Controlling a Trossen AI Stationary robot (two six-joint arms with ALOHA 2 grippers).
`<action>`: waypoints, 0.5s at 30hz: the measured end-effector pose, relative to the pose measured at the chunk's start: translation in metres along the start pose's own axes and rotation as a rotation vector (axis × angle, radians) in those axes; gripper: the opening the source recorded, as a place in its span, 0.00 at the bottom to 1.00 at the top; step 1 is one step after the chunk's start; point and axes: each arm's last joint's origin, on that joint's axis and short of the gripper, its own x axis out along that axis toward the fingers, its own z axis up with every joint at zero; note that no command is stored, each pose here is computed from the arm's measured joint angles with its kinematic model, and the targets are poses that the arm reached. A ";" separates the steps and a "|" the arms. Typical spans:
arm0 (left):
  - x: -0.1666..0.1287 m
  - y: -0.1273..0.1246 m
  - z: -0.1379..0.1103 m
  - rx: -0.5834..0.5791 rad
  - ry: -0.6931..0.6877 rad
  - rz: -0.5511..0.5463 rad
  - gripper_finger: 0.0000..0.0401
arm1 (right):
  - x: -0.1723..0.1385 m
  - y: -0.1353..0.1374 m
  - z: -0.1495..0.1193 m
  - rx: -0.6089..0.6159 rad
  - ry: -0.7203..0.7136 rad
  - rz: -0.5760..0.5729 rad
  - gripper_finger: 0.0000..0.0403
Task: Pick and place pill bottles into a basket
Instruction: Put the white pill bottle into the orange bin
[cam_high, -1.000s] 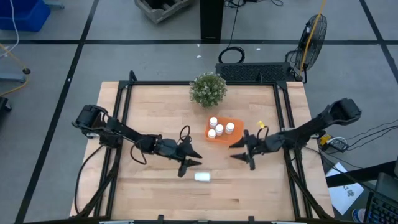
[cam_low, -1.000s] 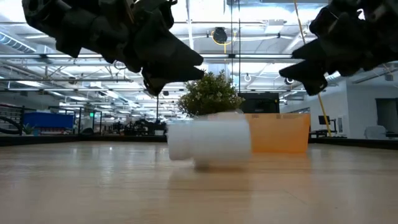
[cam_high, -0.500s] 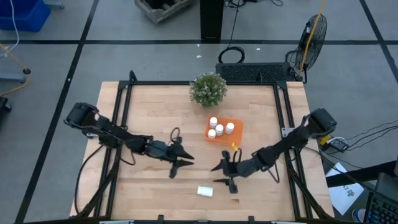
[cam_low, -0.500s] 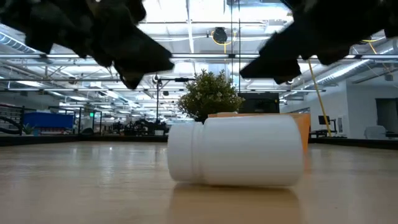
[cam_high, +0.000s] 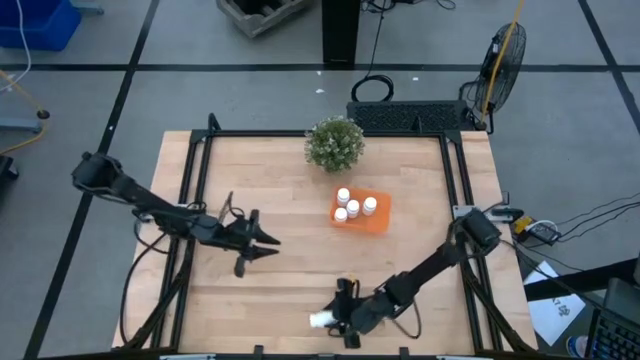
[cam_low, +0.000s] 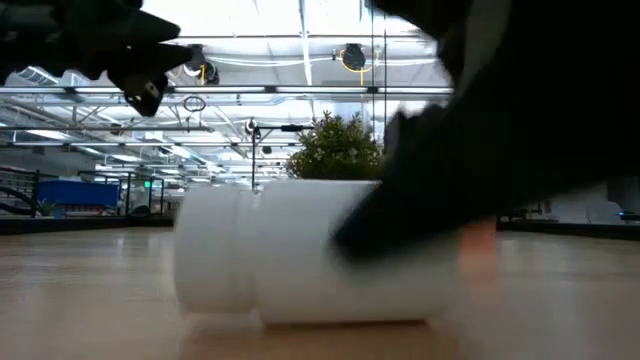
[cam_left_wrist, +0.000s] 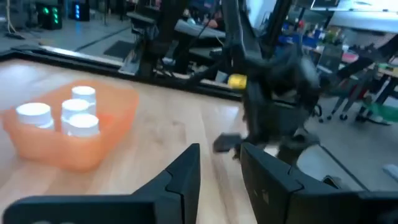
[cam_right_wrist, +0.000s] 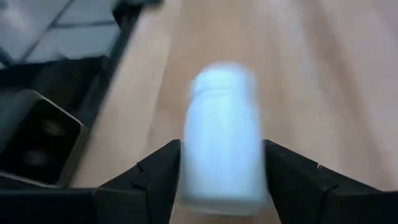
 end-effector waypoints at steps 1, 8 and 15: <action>-0.004 0.000 -0.001 -0.001 -0.007 -0.001 0.30 | 0.006 0.001 -0.004 -0.004 0.008 -0.008 0.52; -0.011 -0.008 -0.003 -0.001 -0.015 -0.023 0.30 | 0.018 0.004 -0.005 -0.050 0.012 -0.051 0.52; -0.012 -0.009 -0.012 -0.009 0.059 0.001 0.30 | 0.021 -0.007 0.000 -0.079 0.026 -0.055 0.50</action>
